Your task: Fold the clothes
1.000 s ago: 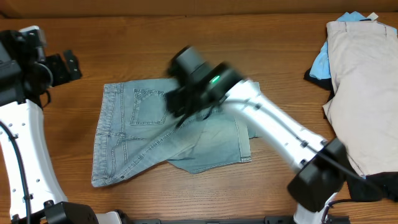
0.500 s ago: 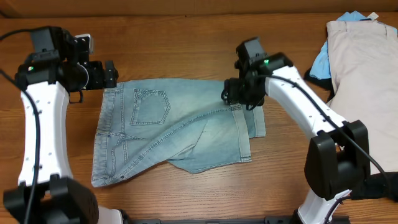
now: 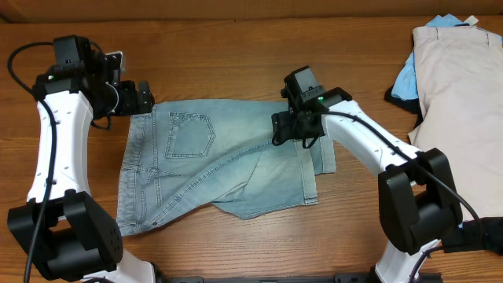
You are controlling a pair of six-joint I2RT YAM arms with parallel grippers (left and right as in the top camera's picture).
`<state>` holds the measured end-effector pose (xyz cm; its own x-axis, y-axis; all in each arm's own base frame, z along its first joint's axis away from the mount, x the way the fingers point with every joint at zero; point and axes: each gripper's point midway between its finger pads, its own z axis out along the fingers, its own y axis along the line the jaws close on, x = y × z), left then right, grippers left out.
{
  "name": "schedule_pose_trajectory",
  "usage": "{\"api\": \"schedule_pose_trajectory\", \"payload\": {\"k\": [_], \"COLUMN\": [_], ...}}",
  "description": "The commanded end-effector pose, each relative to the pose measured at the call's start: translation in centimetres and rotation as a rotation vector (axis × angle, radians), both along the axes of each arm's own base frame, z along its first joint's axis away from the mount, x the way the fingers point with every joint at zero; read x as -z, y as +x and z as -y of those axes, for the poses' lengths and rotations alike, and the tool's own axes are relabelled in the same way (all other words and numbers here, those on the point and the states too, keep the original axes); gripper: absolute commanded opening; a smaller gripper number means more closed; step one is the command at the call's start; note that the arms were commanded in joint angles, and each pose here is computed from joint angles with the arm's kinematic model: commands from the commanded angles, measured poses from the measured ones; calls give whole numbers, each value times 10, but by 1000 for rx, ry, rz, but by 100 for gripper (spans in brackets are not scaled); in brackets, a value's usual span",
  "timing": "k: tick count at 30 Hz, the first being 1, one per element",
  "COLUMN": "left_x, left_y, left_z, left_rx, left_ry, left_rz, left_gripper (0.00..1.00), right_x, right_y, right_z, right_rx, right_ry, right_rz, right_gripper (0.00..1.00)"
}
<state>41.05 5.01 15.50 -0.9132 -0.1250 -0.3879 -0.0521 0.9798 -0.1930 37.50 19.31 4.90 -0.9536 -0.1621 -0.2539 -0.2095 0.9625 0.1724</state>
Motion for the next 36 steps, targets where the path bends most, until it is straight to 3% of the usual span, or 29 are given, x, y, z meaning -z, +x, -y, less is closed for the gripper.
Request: {"api": "schedule_pose_trajectory", "payload": {"k": [1, 5, 10, 12, 14, 15, 17, 19, 22, 25, 36], "left_x": [1, 1, 1, 0, 0, 0, 0, 0, 0, 0, -2], "left_y": [2, 2, 2, 3, 3, 3, 3, 4, 4, 4, 7], "left_z": [3, 3, 3, 3, 2, 3, 2, 2, 2, 2, 1], "left_rx": [10, 10, 10, 10, 9, 9, 9, 9, 9, 9, 8], "left_ry": [-7, -6, -6, -5, -4, -5, -5, -4, -4, -4, -1], "left_rz": [2, 3, 4, 7, 8, 8, 9, 11, 12, 14, 27], "left_gripper": [97, 97, 97, 97, 97, 97, 97, 97, 97, 97, 98], "right_x": [10, 11, 15, 15, 15, 15, 15, 14, 11, 8, -7], "right_y": [2, -4, -21, -27, -34, -36, -41, -45, -46, -44, -42], "right_z": [11, 14, 17, 16, 13, 12, 11, 12, 12, 9, -16], "right_rx": [-42, -68, -76, -81, -87, -90, -93, -93, -95, -168, -537], "right_ry": [-70, -84, -86, -76, -55, -47, -37, -37, -41, -33, 57], "right_rz": [13, -8, -82, -106, -138, -149, -173, -190, -200, -176, -76], "right_gripper": [74, 72, 60, 48, 23, 15, 8, 13, 49, 62, 65]}}
